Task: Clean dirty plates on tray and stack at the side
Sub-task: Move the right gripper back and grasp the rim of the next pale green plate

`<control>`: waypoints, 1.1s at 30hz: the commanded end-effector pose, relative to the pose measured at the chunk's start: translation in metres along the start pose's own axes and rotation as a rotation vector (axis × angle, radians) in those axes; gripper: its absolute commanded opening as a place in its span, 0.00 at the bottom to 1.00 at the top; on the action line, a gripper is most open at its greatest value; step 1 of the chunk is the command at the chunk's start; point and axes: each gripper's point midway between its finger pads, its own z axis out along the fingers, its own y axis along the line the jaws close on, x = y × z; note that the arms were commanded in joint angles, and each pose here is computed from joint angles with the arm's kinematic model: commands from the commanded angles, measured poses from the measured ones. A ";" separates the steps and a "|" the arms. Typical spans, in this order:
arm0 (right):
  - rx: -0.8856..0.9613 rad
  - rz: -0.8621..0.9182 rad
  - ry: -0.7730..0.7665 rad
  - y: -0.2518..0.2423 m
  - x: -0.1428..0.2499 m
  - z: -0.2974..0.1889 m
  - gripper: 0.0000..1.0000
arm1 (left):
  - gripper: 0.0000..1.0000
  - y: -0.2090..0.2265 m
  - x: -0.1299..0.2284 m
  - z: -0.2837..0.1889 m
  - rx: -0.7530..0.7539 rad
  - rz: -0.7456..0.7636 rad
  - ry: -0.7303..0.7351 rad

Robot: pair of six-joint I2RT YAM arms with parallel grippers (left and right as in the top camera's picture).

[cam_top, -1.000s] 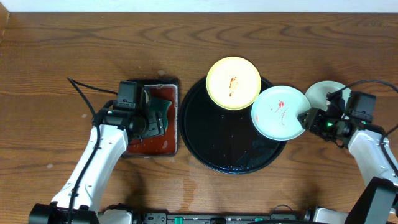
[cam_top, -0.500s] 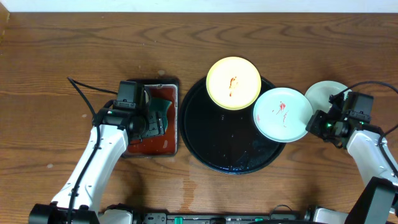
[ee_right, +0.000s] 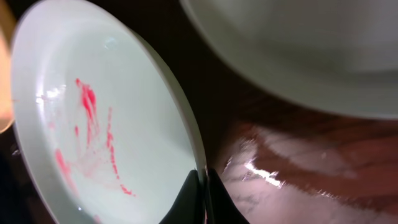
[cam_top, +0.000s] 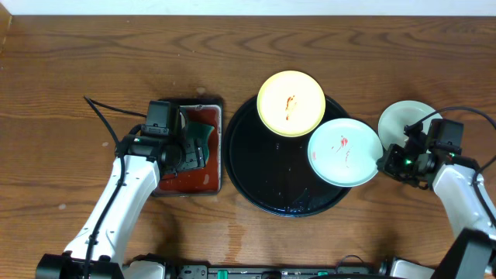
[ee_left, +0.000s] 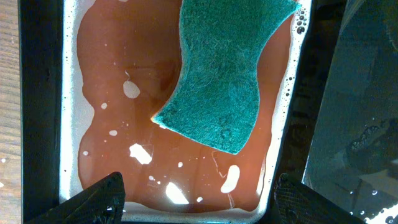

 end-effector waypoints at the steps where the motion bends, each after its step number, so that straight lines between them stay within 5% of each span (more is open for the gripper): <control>1: -0.088 -0.068 -0.013 0.024 0.005 -0.013 0.01 | 0.78 0.002 -0.002 0.000 -0.010 -0.005 -0.003; 17: 0.019 -0.215 0.074 0.063 0.047 0.000 0.01 | 0.78 0.002 -0.002 0.000 -0.010 -0.005 -0.003; 33: 0.120 -0.143 0.212 0.069 0.083 0.044 0.01 | 0.78 0.002 -0.002 0.000 -0.010 -0.005 -0.003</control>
